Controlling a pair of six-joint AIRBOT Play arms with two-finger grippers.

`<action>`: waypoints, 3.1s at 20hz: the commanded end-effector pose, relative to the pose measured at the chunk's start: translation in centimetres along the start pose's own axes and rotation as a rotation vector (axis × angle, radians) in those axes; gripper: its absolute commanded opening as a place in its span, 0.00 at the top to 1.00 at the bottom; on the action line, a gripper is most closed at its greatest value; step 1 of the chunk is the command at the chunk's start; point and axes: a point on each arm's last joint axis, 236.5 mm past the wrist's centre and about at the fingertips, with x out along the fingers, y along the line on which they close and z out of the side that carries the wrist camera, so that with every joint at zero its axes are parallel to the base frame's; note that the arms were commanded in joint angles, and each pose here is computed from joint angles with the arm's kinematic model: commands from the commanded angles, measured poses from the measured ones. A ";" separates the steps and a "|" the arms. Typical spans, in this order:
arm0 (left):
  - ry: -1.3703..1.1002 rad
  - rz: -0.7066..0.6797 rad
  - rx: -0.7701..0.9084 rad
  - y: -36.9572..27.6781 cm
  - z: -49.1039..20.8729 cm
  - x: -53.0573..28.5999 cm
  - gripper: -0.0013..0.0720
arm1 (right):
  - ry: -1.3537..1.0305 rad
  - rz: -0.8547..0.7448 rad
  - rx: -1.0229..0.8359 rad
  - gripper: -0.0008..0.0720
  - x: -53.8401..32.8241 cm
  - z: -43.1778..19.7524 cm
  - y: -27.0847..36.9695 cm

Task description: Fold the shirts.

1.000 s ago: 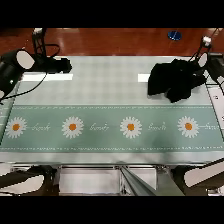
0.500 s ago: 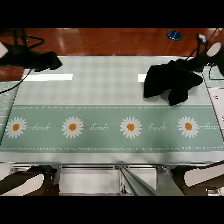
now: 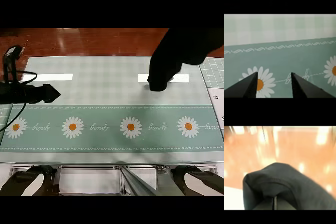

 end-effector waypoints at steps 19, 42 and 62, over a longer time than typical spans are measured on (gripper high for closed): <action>-0.064 0.074 -0.027 4.1 0.5 -2.2 0.29 | 0.849 0.534 0.448 0.42 5.8 -42.7 32.7; 0.347 -0.347 -0.520 0.6 -14.1 15.1 0.29 | 0.872 -0.069 0.817 0.43 -8.9 -47.4 2.2; 0.331 -0.341 -0.439 0.1 -10.1 17.8 0.96 | 1.081 0.180 0.810 0.44 1.6 -53.6 13.5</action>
